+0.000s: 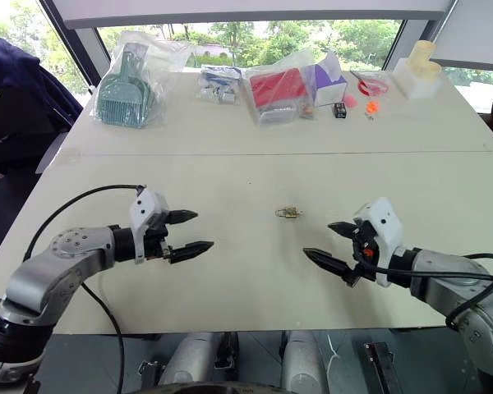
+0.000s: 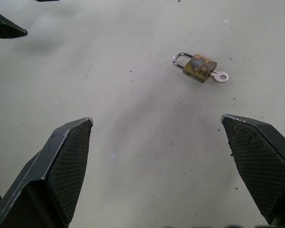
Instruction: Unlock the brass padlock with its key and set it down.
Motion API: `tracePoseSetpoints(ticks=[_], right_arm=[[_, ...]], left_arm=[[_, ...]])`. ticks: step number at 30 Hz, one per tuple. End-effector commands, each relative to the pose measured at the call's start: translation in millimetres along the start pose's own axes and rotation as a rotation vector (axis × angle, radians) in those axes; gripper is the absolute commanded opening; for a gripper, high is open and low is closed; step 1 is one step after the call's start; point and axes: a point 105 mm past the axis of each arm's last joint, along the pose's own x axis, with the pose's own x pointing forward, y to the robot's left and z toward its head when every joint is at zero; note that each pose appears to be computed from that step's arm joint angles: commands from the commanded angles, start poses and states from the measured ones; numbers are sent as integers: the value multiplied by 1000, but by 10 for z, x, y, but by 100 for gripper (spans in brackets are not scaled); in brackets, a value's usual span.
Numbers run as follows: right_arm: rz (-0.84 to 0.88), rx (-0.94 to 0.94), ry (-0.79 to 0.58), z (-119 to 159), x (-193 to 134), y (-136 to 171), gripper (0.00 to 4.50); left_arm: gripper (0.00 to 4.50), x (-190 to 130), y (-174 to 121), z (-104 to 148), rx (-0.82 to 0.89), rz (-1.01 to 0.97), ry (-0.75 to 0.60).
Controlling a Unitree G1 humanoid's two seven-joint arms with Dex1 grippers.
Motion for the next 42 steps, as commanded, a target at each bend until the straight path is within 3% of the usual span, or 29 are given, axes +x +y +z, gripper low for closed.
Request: tracePoseSetpoints(ticks=[1,16,21,26,29,33,37,42], right_arm=[[4,-26,-34,75,4,20,450],[13,-21,-46,67,77,83,450],[-1,26,-62,107,132,64,450],[-25,15,-78,203,139,-2,450],[-89,15,-59,140,37,-117,450],[-150,20,-64,89,-39,-176,450],[-205,25,-76,30,-40,-154,450],[-245,44,-118,-2,20,-47,450]], left_arm=[[444,-8,-17,21,51,9,5],[444,20,60,80,49,34,-15],[444,57,218,71,101,94,77],[444,146,408,466,182,12,6],[444,384,403,730,277,-98,4],[444,817,243,881,391,-281,42],[444,1269,75,819,476,-426,152],[444,1755,-63,688,550,-452,269]])
